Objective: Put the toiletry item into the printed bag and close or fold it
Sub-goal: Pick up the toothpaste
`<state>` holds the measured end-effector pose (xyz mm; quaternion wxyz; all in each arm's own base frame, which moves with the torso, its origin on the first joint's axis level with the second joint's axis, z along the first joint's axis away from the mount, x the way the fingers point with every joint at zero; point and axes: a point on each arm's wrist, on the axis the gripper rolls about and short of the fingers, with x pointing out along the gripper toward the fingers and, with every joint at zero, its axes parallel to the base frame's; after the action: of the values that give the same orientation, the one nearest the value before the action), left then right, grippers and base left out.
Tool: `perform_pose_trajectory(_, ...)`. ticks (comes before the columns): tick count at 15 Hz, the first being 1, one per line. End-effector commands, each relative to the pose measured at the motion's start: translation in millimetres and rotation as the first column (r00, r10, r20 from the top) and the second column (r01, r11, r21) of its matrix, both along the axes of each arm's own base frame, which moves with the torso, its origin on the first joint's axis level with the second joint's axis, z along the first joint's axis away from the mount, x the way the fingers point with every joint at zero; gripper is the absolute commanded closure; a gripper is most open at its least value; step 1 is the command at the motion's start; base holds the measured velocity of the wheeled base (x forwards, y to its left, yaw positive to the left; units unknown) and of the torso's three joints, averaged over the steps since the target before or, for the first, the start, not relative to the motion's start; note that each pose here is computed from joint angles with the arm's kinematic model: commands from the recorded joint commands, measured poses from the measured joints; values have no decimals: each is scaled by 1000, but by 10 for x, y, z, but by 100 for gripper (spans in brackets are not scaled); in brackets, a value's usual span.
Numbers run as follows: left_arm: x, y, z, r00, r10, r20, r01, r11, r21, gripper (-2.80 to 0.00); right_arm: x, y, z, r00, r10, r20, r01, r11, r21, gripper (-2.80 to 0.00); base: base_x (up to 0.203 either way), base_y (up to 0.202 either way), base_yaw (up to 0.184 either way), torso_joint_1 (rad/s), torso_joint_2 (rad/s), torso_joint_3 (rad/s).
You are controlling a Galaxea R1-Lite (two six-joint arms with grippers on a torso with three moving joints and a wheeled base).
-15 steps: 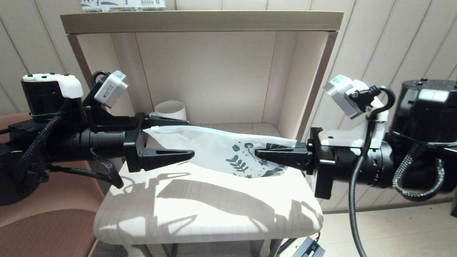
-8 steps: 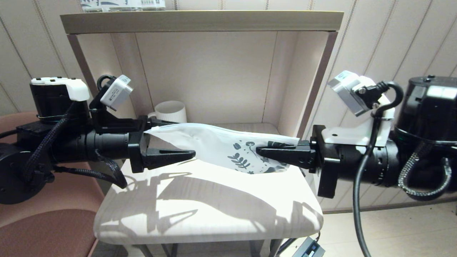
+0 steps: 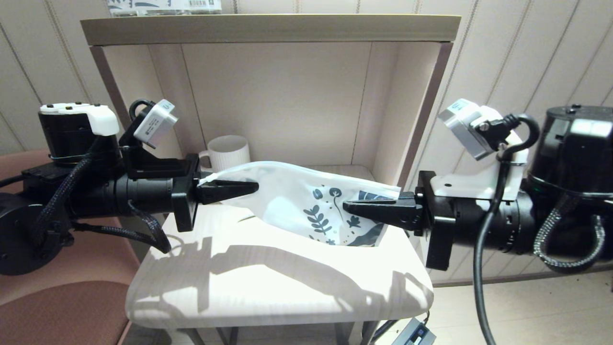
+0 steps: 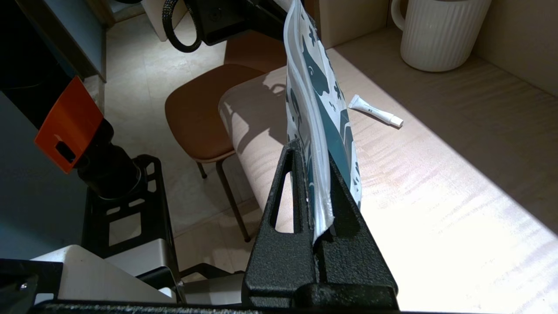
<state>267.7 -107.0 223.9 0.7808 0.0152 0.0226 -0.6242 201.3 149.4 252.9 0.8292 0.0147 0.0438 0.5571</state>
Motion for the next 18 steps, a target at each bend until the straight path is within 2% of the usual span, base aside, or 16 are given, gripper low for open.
perform_pose_trajectory(1, -15, 5, 12, 1000, -7, 7, 7, 1000, -3, 0, 1, 5, -4, 1000, 5, 0, -5, 1000, 1, 0, 0, 0, 0, 0, 0, 0)
perform_pose_trajectory(9, -23, 10, 20, 1000, -25, 9, 25, 1000, -5, 0, 26, 47, -53, 1000, 16, -10, -16, 1000, -12, 0, 0, 0, 0, 0, 0, 0)
perform_pose_trajectory(12, -46, -6, -15, 997, -77, 1, 77, 997, -5, 0, 139, 243, -106, 998, 63, -30, -64, 998, -23, 0, 0, 0, 0, 0, 0, 0)
perform_pose_trajectory(18, -76, -105, -74, 993, -115, -19, 115, 993, 1, 0, 440, 523, -89, 997, 75, -28, -76, 997, -21, 0, 0, 0, 0, 0, 0, 0)
